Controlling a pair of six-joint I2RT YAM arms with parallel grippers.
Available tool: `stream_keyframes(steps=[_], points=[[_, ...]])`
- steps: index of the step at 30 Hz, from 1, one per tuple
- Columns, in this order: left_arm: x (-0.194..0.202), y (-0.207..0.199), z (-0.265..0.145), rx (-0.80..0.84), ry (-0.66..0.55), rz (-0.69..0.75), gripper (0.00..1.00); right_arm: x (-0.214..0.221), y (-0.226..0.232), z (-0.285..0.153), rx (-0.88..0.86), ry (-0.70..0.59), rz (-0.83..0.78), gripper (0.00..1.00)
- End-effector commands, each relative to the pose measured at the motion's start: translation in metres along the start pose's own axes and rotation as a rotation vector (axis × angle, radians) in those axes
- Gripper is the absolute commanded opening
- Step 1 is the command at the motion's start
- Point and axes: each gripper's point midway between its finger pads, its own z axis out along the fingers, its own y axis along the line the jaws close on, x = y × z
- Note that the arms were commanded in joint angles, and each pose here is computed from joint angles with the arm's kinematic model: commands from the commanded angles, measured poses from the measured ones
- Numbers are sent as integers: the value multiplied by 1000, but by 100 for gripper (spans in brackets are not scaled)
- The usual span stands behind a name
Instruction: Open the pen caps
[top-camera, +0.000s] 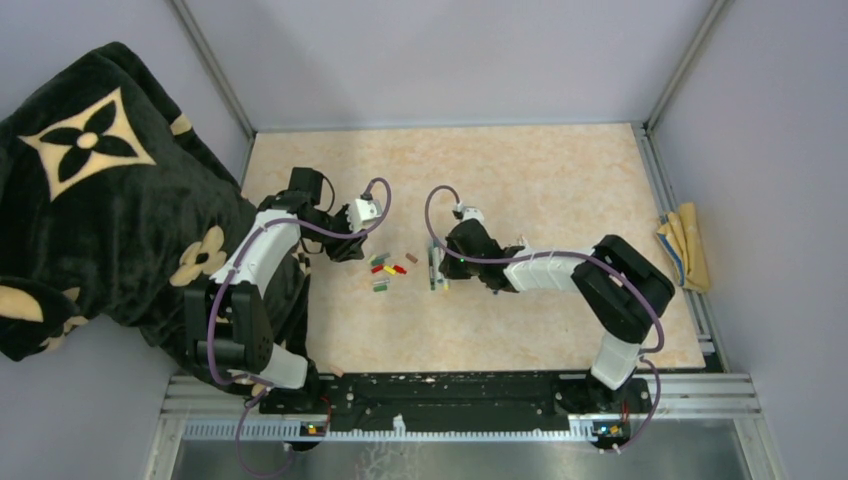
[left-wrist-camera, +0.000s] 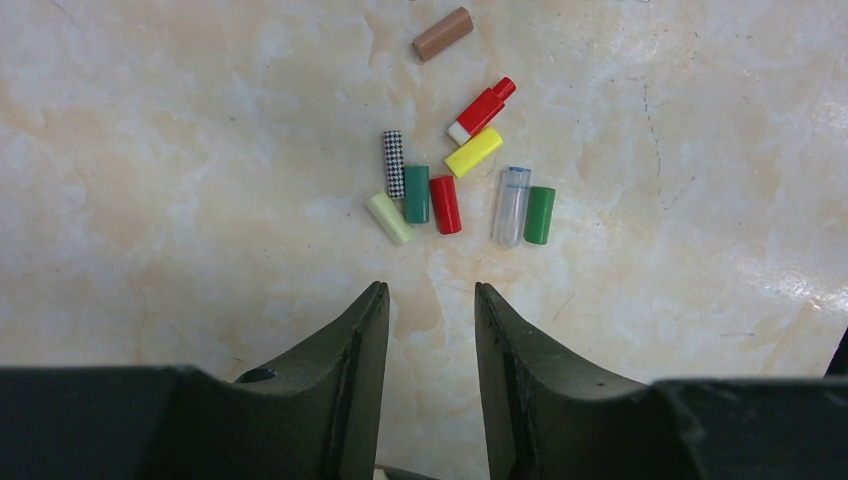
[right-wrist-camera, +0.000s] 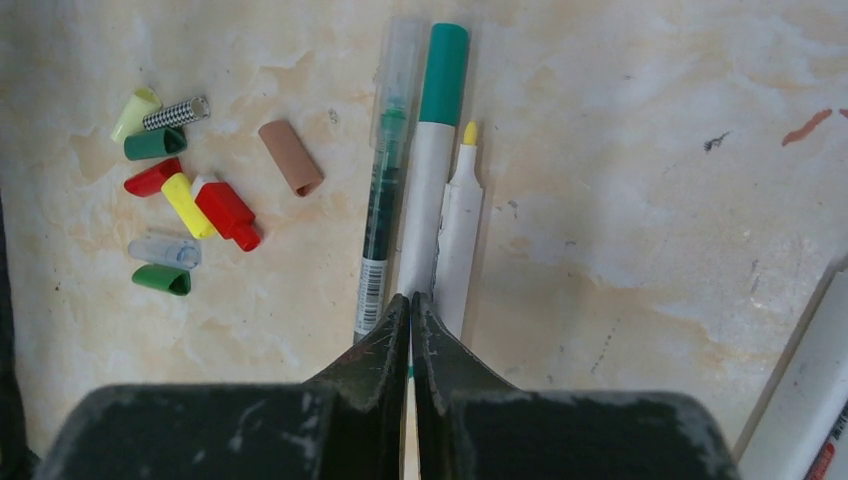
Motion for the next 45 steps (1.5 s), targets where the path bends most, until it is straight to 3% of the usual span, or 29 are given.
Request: stream_keyframes(steps=[1,24,27,34,40,45], points=[[-6,-3,-6,7,-29,15,43,0,-6,-11,-38,11,55,0],[-7,-6,-6,23,-32,18,41,10,-43,-28,16,54,118,0],[-9,-6,-6,26,-39,20,41,10,-38,-31,-13,69,107,6],[-10,-6,-6,34,-42,18,41,-7,-26,-34,-34,49,80,10],[-12,-6,-6,38,-47,15,41,-36,-24,-25,24,-9,49,10],[-13,-4,-9,29,-41,25,40,-35,-38,-13,107,7,20,6]])
